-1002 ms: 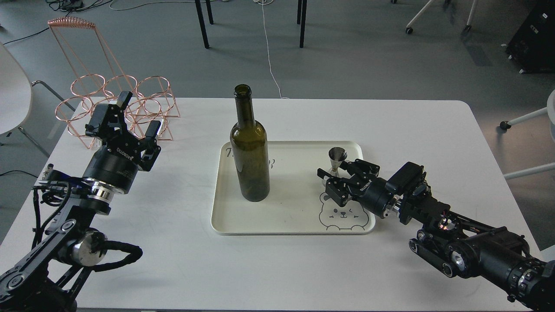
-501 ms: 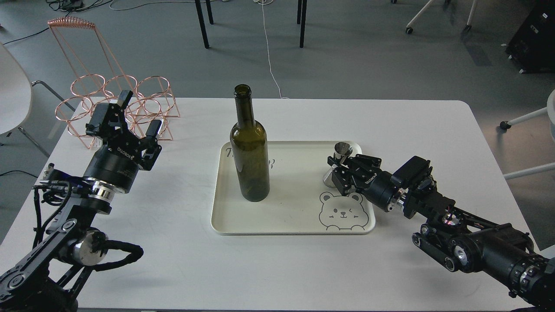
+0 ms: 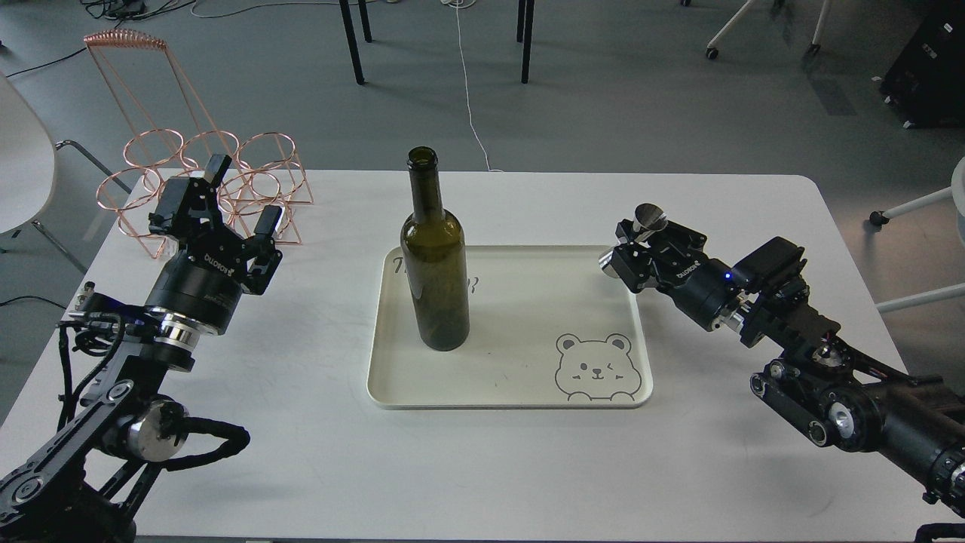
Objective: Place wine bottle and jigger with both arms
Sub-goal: 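Lift the jigger and carry it off the tray with the right gripper, then lower the jigger onto the table beside the tray and release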
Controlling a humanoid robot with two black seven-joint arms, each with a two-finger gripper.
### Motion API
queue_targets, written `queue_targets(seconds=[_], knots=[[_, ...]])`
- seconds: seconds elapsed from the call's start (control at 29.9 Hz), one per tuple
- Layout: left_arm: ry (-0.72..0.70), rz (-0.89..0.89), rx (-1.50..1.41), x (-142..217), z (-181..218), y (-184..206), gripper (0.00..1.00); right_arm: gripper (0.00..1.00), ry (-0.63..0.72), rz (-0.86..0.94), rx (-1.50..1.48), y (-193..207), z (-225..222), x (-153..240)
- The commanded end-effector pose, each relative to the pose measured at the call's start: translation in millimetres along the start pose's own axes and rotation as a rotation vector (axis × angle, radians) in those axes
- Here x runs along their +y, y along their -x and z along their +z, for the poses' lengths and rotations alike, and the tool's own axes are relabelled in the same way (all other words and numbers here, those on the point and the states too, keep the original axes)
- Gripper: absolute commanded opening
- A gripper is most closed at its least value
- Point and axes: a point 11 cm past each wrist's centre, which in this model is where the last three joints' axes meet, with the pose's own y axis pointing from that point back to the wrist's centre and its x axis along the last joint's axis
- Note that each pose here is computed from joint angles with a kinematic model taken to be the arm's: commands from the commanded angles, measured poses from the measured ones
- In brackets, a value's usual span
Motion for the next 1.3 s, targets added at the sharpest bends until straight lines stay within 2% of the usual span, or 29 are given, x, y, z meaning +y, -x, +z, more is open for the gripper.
queue_targets(seconds=[0.0, 0.2, 0.57, 1.1, 1.27], knots=[[0.003, -0.004, 0.001, 0, 1, 1, 0.98, 0.12, 0.092, 0.023, -0.025, -11, 31, 20], [0.004, -0.012, 0.006, -1, 1, 4, 0.98, 0.12, 0.207, 0.004, -0.062, -5, 64, 59], [0.012, -0.021, 0.011, -1, 3, 8, 0.98, 0.12, 0.335, -0.072, -0.101, 31, 85, 101], [0.014, -0.022, 0.016, -1, 3, 10, 0.98, 0.14, 0.355, -0.118, -0.100, 45, 87, 112], [0.013, -0.021, 0.021, -2, 2, 11, 0.98, 0.19, 0.351, -0.116, -0.107, 47, 85, 109]])
